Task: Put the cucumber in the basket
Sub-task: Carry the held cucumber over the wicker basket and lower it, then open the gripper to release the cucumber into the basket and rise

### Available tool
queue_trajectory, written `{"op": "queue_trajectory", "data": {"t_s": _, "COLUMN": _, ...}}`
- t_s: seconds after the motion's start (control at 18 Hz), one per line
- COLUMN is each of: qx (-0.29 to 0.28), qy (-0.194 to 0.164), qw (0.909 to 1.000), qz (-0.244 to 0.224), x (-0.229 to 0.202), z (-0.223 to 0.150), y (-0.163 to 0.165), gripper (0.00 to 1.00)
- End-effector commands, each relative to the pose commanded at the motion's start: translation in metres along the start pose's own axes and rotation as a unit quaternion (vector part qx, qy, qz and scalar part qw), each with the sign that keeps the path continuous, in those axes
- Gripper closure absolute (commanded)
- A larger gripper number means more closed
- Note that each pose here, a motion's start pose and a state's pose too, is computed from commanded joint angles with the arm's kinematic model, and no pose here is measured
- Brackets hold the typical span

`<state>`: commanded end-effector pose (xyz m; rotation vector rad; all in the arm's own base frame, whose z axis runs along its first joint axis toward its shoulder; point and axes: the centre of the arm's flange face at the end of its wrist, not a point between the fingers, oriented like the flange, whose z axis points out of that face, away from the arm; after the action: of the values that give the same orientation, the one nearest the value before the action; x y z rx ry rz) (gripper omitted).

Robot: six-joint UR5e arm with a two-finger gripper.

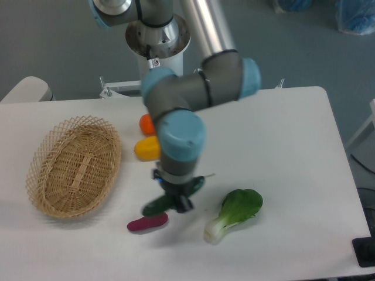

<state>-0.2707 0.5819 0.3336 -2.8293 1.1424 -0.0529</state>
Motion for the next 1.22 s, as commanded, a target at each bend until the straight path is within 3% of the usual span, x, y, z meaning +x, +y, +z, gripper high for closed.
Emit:
{"op": "queue_trajectory", "data": {"t_s": 0.33, "qx": -0.009, "qy": 0.033, "qw": 0.9994, "qz": 0.006, "x": 0.06, "z": 0.026, "y": -0.037, "gripper": 0.77}}
{"op": "queue_trajectory", "data": {"t_s": 0.61, "qx": -0.017, "qy": 0.046, "qw": 0.9951, "qz": -0.086, "x": 0.094, "z": 0.039, "y": -0.076, "gripper": 0.76}}
{"op": "queue_trajectory", "data": {"t_s": 0.89, "qx": -0.007, "qy": 0.016, "qw": 0.9768, "qz": -0.214, "x": 0.108, "z": 0.068, "y": -0.129, "gripper": 0.73}}
{"op": "queue_trajectory", "data": {"t_s": 1.11, "qx": -0.008, "qy": 0.017, "qw": 0.9718, "qz": -0.235, "x": 0.117, "z": 0.083, "y": -0.146, "gripper": 0.7}}
{"op": "queue_trajectory", "data": {"t_s": 1.22, "qx": -0.012, "qy": 0.021, "qw": 0.9716, "qz": -0.235, "x": 0.121, "z": 0.088, "y": -0.148, "gripper": 0.63}}
